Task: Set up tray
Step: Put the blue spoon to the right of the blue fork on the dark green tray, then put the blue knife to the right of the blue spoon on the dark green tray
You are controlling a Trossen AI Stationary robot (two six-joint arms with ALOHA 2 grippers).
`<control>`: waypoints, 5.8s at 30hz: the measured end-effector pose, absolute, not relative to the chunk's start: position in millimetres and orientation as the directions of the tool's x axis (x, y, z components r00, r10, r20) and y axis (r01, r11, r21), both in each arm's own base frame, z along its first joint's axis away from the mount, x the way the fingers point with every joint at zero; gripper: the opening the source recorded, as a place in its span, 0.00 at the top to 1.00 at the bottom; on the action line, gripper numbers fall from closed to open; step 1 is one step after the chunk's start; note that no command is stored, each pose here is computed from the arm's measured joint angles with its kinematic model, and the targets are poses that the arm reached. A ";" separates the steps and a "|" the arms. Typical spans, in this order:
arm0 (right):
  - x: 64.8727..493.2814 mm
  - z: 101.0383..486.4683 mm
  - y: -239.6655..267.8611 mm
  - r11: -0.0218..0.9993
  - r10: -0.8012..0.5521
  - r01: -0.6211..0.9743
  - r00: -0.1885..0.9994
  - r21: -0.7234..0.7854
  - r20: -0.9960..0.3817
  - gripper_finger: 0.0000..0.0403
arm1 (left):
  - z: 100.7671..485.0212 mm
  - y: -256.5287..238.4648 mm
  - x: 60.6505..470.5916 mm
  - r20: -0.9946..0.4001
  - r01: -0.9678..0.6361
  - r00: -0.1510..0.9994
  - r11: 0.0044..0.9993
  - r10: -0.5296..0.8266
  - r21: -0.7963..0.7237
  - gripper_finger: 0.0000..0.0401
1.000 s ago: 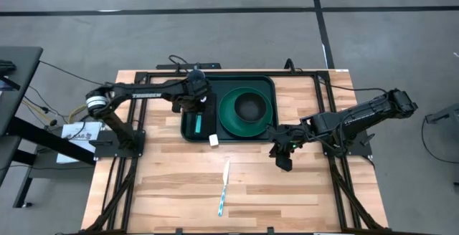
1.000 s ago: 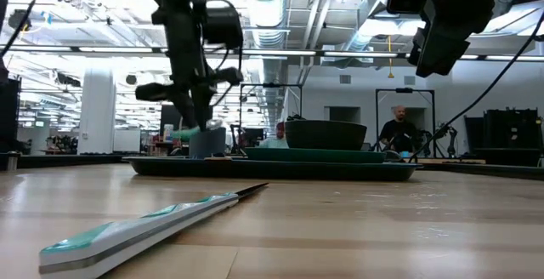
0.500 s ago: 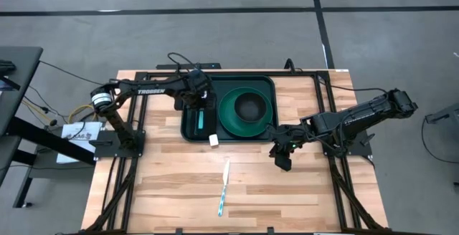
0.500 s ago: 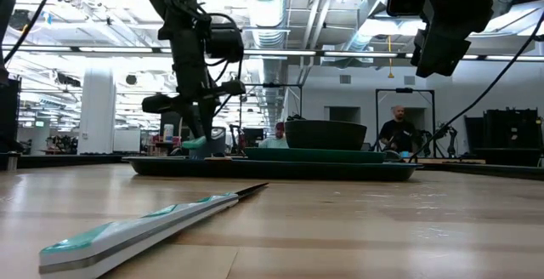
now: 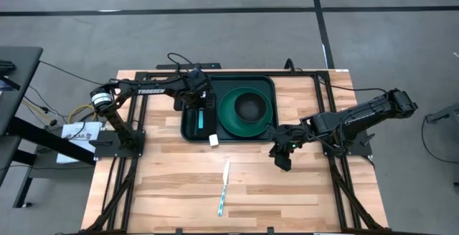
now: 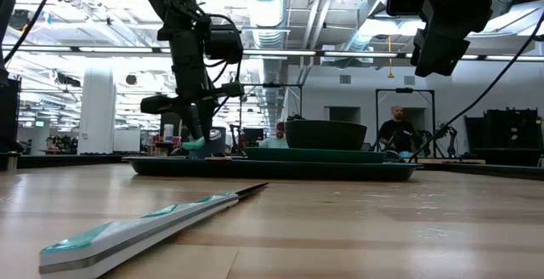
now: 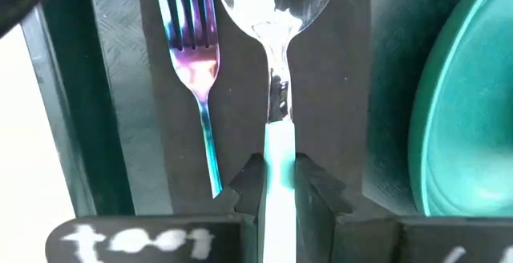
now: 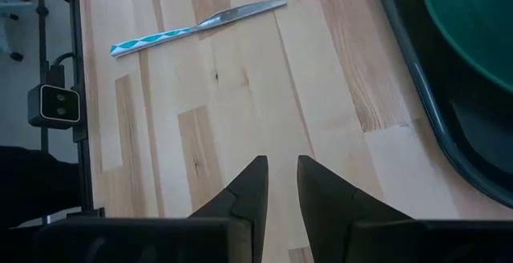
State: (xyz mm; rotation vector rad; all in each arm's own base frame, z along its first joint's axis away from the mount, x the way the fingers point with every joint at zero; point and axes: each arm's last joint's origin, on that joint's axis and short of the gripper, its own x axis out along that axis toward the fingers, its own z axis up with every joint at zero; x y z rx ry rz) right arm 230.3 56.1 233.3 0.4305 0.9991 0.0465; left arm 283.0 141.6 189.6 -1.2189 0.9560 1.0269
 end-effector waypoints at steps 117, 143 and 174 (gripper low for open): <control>222.5 230.4 69.0 0.945 0.257 0.055 0.490 0.323 -0.833 0.84 | 136.7 -199.2 397.7 -0.947 -0.924 0.258 0.239 -0.189 -0.299 0.73; 222.5 230.4 69.1 0.946 0.257 0.047 0.490 0.320 -0.833 0.84 | 140.0 -193.3 395.1 -0.959 -0.932 0.245 0.238 -0.145 -0.274 0.98; 222.3 230.4 69.1 0.950 0.257 0.031 0.489 0.311 -0.834 0.84 | 271.5 -8.7 350.1 -0.961 -0.990 0.133 0.087 0.241 -0.115 0.98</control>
